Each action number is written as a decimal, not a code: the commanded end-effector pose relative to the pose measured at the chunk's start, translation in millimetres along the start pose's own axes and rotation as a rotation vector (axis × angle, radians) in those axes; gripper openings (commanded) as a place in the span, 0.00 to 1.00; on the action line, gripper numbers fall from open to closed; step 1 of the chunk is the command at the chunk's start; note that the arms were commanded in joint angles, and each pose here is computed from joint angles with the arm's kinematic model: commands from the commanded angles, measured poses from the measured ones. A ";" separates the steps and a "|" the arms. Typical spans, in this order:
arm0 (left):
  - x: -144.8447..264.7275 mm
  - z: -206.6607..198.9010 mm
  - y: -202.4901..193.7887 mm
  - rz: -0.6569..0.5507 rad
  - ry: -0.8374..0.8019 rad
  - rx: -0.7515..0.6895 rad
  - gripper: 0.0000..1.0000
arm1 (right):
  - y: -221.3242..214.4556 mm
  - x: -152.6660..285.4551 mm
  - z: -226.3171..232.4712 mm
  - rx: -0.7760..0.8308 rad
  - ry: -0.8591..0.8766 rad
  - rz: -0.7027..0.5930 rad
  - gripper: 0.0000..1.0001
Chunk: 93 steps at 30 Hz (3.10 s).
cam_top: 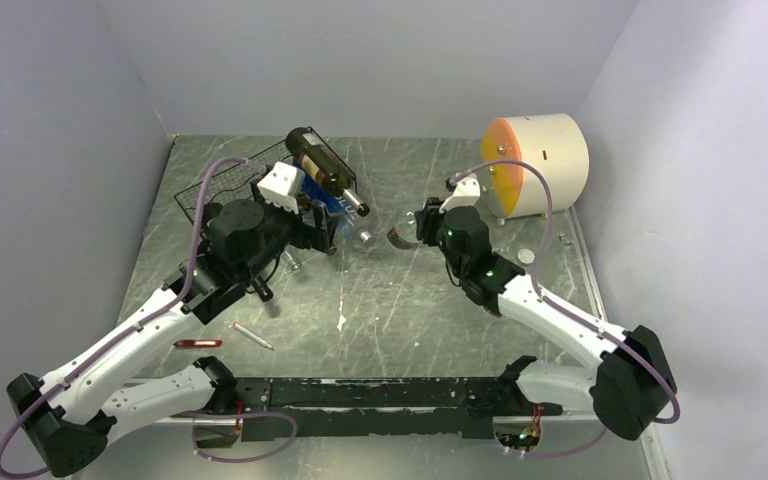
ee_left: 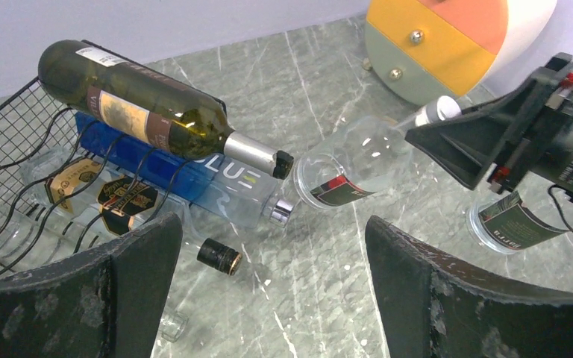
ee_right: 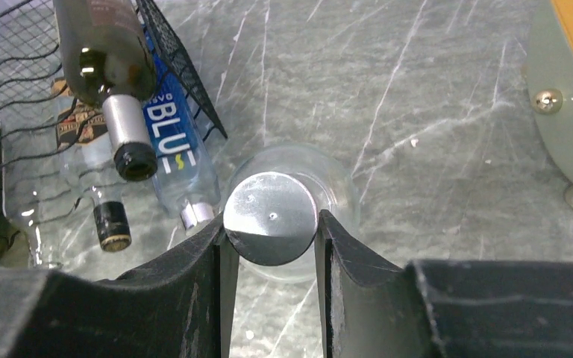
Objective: Put the wine bottle on the wine rack
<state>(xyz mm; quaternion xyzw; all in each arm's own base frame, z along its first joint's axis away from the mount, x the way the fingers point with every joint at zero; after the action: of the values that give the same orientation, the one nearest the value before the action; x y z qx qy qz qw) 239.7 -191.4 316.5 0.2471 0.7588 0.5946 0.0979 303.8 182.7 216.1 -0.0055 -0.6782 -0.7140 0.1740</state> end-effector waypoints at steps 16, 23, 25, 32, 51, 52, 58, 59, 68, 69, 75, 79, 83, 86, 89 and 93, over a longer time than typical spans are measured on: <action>3.1 -2.0 21.5 -0.049 0.020 0.024 0.96 | -80.1 60.5 -4.3 0.158 0.069 0.593 0.00; 1.0 -1.4 19.4 -0.041 0.025 0.017 0.96 | -76.5 65.3 -2.7 0.156 0.069 0.646 0.00; 0.6 -1.0 19.1 -0.040 0.027 0.015 0.96 | -79.2 62.7 -0.8 0.155 0.079 0.650 0.00; 1.2 1.0 17.6 -0.034 0.038 0.009 0.96 | -102.5 48.2 6.5 0.154 0.118 0.672 0.00; 0.4 4.7 14.1 -0.027 0.058 -0.004 0.96 | -84.9 22.5 -11.1 0.203 -0.042 0.621 0.54; 0.4 4.8 13.8 -0.027 0.058 -0.005 0.96 | -86.8 22.2 -14.5 0.212 -0.052 0.629 0.58; -0.4 4.6 14.2 -0.028 0.057 -0.007 0.96 | -100.8 13.5 -33.3 0.271 -0.079 0.685 0.71; -0.2 4.7 14.5 -0.027 0.058 -0.007 0.96 | -102.9 11.0 -33.5 0.268 -0.057 0.693 0.71; 2.4 6.6 14.3 -0.032 0.066 -0.006 0.96 | -124.8 -3.7 -16.5 0.273 0.140 0.782 0.63; 2.4 7.1 13.9 -0.032 0.069 -0.007 0.96 | -126.5 -4.6 -15.2 0.270 0.149 0.790 0.62; 2.2 7.7 13.8 -0.031 0.073 -0.008 0.96 | -139.4 -9.1 -10.5 0.254 0.171 0.821 0.60; 1.4 7.4 12.7 -0.028 0.072 -0.009 0.96 | -147.7 -17.5 -11.6 0.239 0.139 0.821 0.60; 1.2 8.4 12.7 -0.026 0.078 -0.010 0.96 | -155.5 -23.7 -7.7 0.222 0.152 0.823 0.60; 2.9 9.1 13.3 -0.030 0.081 -0.010 0.96 | -157.4 -27.1 -7.0 0.219 0.152 0.809 0.59; 3.9 9.8 13.9 -0.034 0.084 -0.011 0.96 | -157.5 -29.7 -8.0 0.224 0.145 0.794 0.57; 3.7 9.6 14.3 -0.033 0.084 -0.012 0.96 | -158.6 -32.2 -12.3 0.236 0.119 0.770 0.54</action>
<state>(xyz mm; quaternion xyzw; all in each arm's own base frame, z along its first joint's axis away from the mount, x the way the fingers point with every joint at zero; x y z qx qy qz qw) 245.9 -184.0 319.1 0.2217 0.7616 0.6045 0.0737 283.5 179.9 54.3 -0.2086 -0.6813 -0.4966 0.4957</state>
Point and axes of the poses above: each gripper's point midway between its finger pads, its own x axis back along the fingers, its own z axis along the line the jaws close on, y = z × x, the point moved 4 cm from there along x, back along the fingers, and after that the axes turned 7 degrees about x, right-handed, at the moved point
